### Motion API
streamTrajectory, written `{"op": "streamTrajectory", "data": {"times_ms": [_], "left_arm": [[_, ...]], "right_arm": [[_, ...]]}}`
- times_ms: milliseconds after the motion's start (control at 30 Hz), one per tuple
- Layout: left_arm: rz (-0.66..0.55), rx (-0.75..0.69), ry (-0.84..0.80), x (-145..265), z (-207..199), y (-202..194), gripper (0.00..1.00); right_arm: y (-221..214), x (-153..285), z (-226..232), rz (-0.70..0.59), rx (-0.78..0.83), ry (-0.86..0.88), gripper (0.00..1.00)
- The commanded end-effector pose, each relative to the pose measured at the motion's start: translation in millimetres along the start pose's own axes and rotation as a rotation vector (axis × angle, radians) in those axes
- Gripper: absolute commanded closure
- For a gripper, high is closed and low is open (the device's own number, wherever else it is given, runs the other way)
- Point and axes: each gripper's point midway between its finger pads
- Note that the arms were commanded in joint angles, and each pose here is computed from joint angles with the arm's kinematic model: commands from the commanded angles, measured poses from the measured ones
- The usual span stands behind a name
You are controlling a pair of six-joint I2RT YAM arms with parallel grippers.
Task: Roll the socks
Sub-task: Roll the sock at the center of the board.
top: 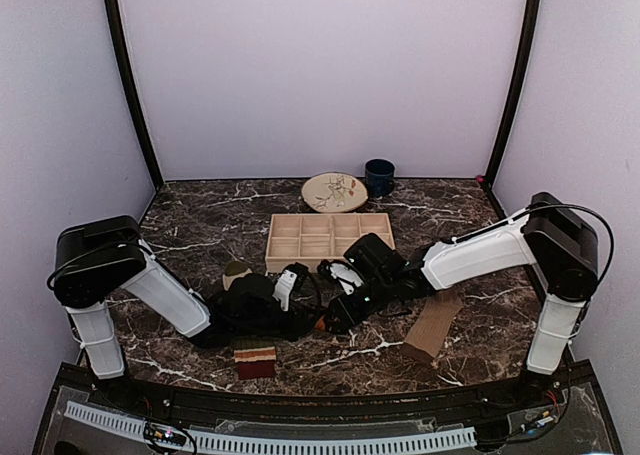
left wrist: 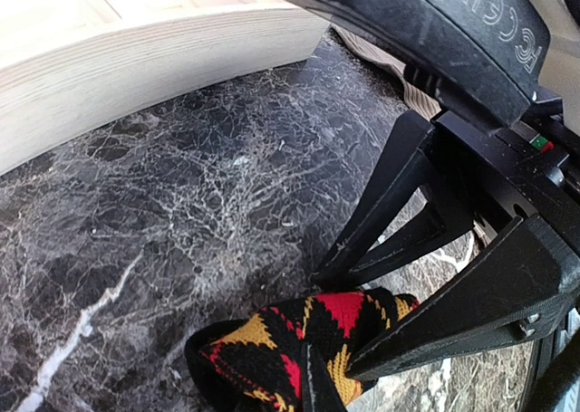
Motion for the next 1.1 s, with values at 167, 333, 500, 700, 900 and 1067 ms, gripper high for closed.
{"op": "streamTrajectory", "data": {"times_ms": [167, 333, 500, 700, 900, 1067], "left_arm": [[0.261, 0.007, 0.091, -2.1, 34.3, -75.6, 1.00], [0.268, 0.024, 0.079, -2.2, 36.6, -79.6, 1.00], [0.273, 0.030, 0.070, -2.8, 36.4, -79.6, 1.00], [0.293, 0.030, 0.067, -6.3, 36.8, -81.9, 1.00], [0.310, 0.032, 0.067, -9.8, 38.1, -84.2, 1.00], [0.319, 0.037, 0.071, -10.5, 40.6, -85.9, 1.00]], "right_arm": [[8.1, 13.6, -28.3, -0.061, 0.006, -0.165, 0.58], [8.4, 15.0, -30.6, -0.071, 0.001, -0.177, 0.56], [11.9, 18.9, -34.8, -0.097, -0.005, -0.205, 0.56], [17.0, 33.4, -37.6, -0.147, 0.005, -0.239, 0.56], [18.2, 39.9, -38.7, -0.176, 0.044, -0.280, 0.55], [18.8, 45.5, -39.4, -0.204, 0.104, -0.375, 0.55]]}}
Point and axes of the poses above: each gripper's point midway between its finger pads, its own x axis back along the fingers, its own z axis along the line the jaws close on, y = z × x, and after that the axes turned 2 degrees about -x, right-handed
